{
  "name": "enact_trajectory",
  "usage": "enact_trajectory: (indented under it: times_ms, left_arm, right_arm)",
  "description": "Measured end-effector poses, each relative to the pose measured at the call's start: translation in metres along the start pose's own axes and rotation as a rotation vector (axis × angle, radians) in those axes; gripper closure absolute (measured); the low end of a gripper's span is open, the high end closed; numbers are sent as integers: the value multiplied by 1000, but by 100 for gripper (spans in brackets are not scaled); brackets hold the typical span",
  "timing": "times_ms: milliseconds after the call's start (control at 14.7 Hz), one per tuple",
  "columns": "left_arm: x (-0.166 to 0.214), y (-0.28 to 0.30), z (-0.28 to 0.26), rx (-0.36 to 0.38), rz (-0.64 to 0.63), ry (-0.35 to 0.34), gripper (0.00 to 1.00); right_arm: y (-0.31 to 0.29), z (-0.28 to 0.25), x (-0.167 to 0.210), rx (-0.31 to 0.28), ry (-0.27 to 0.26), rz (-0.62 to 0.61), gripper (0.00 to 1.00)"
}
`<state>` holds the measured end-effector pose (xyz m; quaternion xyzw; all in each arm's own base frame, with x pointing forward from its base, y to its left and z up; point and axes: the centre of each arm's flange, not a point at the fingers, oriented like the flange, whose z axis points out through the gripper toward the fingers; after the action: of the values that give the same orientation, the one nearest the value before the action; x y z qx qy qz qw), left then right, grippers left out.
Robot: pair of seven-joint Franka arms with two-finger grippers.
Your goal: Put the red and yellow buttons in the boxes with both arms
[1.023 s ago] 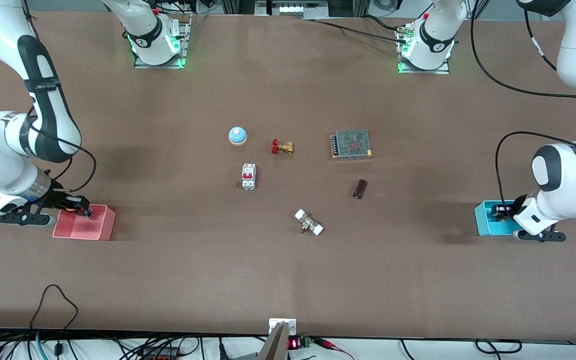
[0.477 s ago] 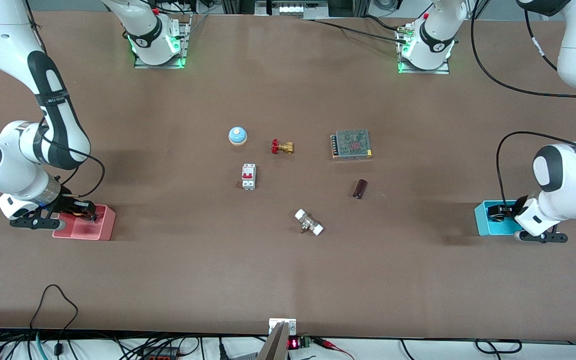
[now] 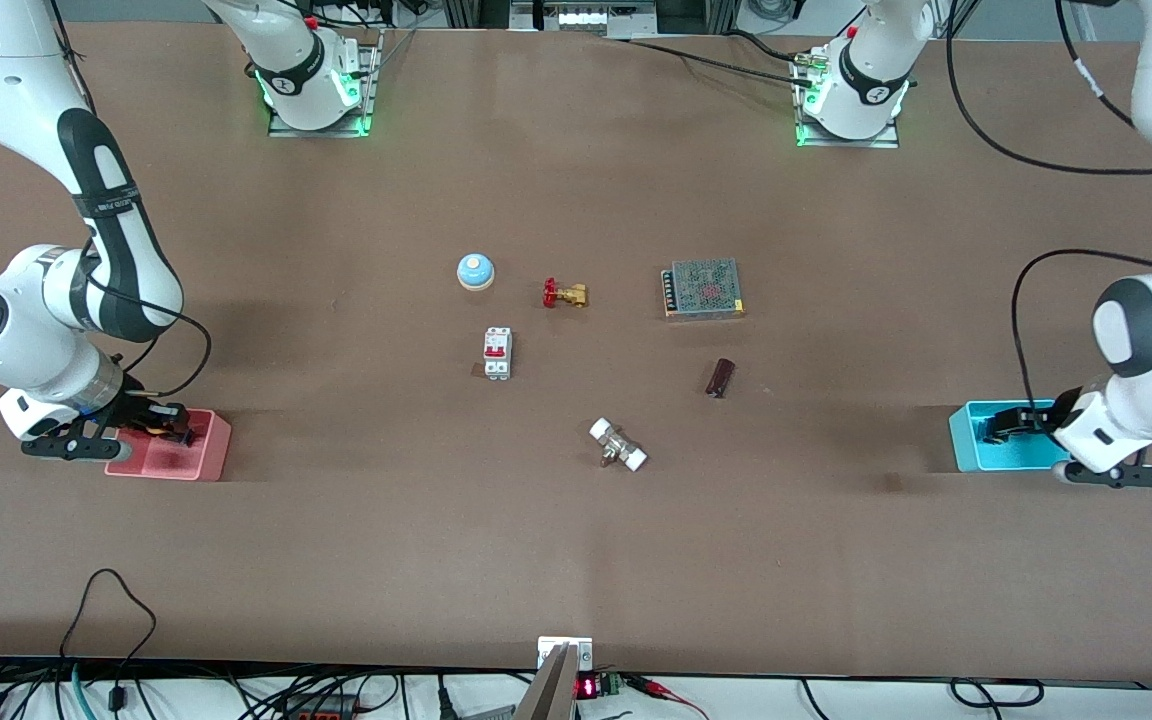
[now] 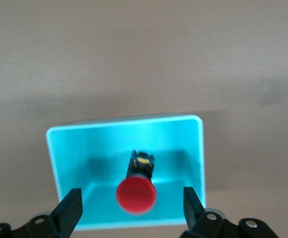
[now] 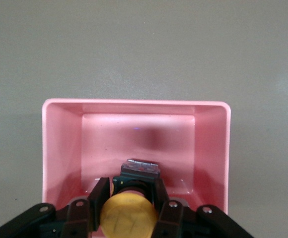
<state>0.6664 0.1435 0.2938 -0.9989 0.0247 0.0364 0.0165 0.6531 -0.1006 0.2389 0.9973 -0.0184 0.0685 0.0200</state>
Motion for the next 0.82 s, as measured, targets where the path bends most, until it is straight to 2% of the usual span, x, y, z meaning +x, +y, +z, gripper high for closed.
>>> enact_trajectory:
  times_ms: [68, 136, 273, 341, 409, 682, 818]
  left_arm:
    - [-3, 9, -23, 0, 12, -6, 10]
    - [-6, 19, -46, 2, 26, -9, 10]
    - [-16, 40, -88, 6, 53, -20, 9]
    - [-22, 52, -107, 8, 66, -28, 9]
    - [-28, 66, -126, 10, 76, -35, 9]
    - [-56, 145, -195, 30, 101, -44, 4]
    - [-71, 183, -226, 48, 143, -23, 1]
  right_arm:
    - [0, 0, 0, 0, 0, -1, 51]
    - [0, 0, 0, 0, 0, -1, 51]
    - [0, 0, 0, 0, 0, -2, 35]
    - [0, 0, 0, 0, 1, -3, 30]
    - [0, 0, 0, 0, 1, -3, 30]
    - [2, -6, 4, -2, 14, -24, 0]
    - [3, -22, 7, -3, 20, -41, 0]
